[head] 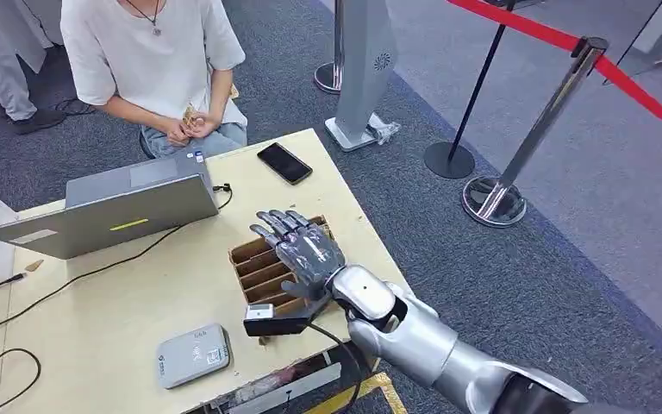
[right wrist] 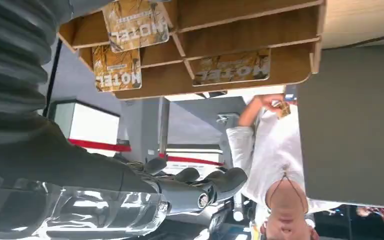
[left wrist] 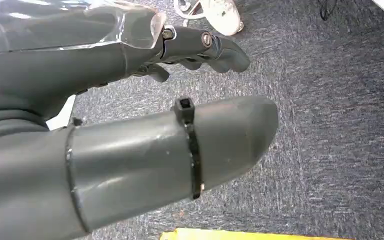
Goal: Pass the card to the sensor for recognition and then transmit it.
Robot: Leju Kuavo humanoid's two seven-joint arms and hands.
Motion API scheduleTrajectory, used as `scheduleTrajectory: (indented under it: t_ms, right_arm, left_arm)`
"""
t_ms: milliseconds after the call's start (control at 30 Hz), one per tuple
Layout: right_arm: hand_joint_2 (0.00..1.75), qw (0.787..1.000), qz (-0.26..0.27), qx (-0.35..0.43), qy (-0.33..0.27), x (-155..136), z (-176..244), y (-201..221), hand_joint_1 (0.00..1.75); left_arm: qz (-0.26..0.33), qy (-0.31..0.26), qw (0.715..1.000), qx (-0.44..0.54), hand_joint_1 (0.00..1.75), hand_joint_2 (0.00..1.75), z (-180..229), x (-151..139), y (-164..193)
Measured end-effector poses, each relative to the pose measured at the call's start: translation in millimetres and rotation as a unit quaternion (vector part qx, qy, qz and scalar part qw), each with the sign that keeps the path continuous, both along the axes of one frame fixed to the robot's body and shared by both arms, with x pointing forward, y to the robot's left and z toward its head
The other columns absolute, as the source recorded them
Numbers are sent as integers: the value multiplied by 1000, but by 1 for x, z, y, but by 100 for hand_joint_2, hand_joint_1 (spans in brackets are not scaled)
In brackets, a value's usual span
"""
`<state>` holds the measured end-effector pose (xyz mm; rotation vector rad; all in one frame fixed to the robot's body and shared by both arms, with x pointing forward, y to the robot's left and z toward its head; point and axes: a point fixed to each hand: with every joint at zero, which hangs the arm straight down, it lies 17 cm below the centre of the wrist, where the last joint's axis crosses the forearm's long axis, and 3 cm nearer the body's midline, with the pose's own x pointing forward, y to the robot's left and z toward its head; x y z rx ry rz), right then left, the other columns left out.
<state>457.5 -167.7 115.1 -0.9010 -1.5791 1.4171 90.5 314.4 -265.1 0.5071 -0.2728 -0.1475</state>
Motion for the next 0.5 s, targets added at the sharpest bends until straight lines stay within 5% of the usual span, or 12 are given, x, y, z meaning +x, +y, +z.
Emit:
scheduleTrajectory:
  t_ms: [500]
  right_arm:
    - [175, 1000, -13, -22, 8, 7, 0, -7, 0]
  left_arm:
    - [-5, 0, 1000, -4, 0, 0, 0, 1, -5]
